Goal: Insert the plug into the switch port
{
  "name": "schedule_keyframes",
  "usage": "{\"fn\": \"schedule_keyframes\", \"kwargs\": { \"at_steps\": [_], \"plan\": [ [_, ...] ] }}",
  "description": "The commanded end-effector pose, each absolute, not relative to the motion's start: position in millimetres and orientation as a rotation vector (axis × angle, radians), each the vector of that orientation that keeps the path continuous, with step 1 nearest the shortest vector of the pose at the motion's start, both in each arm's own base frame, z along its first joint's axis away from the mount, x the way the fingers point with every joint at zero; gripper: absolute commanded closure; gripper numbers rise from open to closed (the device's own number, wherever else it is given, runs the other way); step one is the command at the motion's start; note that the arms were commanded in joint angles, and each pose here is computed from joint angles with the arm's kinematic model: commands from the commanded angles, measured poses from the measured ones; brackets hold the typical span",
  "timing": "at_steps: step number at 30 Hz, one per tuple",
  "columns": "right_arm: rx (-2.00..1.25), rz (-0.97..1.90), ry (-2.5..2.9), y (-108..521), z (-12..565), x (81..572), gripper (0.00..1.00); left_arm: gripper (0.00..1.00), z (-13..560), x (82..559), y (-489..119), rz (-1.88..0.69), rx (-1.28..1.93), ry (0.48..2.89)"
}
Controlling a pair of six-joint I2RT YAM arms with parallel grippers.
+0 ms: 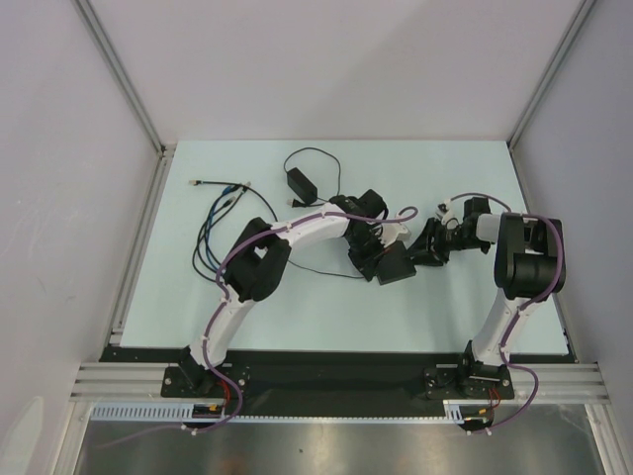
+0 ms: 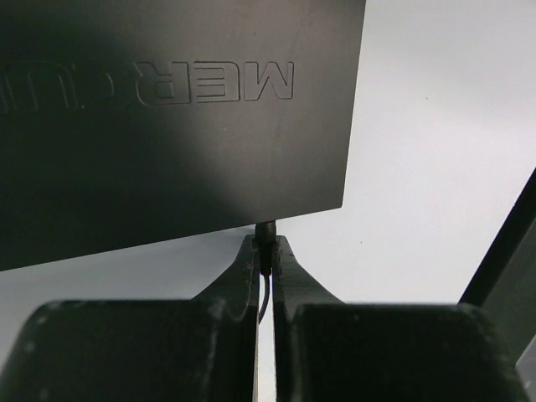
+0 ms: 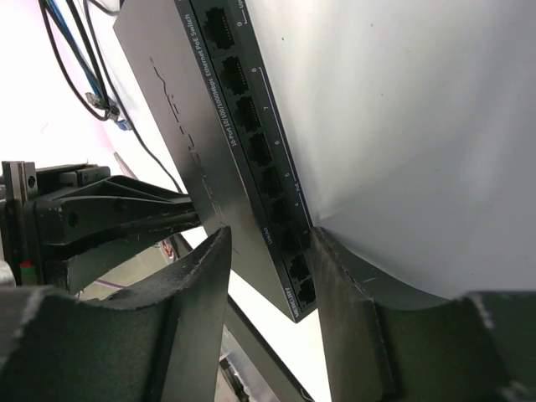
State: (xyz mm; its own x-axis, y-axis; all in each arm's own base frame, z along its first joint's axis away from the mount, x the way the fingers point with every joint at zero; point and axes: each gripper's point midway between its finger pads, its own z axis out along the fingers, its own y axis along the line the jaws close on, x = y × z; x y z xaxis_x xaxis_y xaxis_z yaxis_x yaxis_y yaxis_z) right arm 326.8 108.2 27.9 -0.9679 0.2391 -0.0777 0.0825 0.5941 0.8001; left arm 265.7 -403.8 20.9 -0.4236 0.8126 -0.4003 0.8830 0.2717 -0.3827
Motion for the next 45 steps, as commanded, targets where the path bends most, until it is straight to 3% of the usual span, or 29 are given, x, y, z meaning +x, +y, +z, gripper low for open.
{"fn": "schedule_keyframes", "kwargs": {
  "at_steps": [1, 12, 28, 30, 37, 39, 45],
  "plan": [
    [0.28, 1.347, 2.732, 128, 19, 302, 0.53, 1.0, 25, 285, -436, -0.899, 1.545, 2.305],
    [0.281, 1.443, 2.727, 145, 19, 299, 0.62, 1.0, 47, 321, -477, -0.923, 1.418, 2.143],
    [0.207, 1.49, 2.726, 159, 29, 296, 0.64, 1.0, 53, 357, -488, -0.817, 1.289, 2.105],
    [0.198, 1.484, 2.71, 155, 33, 304, 0.64, 0.91, 54, 357, -486, -0.822, 1.29, 2.111],
    [0.18, 1.349, 2.696, 99, 39, 337, 0.59, 0.75, 75, 350, -452, -0.851, 1.337, 2.11],
    [0.205, 1.332, 2.695, 85, 40, 342, 0.57, 0.62, 84, 352, -433, -0.847, 1.318, 2.125],
    [0.154, 1.244, 2.701, 66, 35, 352, 0.51, 0.52, 89, 355, -399, -0.862, 1.288, 2.197]
  ]
}}
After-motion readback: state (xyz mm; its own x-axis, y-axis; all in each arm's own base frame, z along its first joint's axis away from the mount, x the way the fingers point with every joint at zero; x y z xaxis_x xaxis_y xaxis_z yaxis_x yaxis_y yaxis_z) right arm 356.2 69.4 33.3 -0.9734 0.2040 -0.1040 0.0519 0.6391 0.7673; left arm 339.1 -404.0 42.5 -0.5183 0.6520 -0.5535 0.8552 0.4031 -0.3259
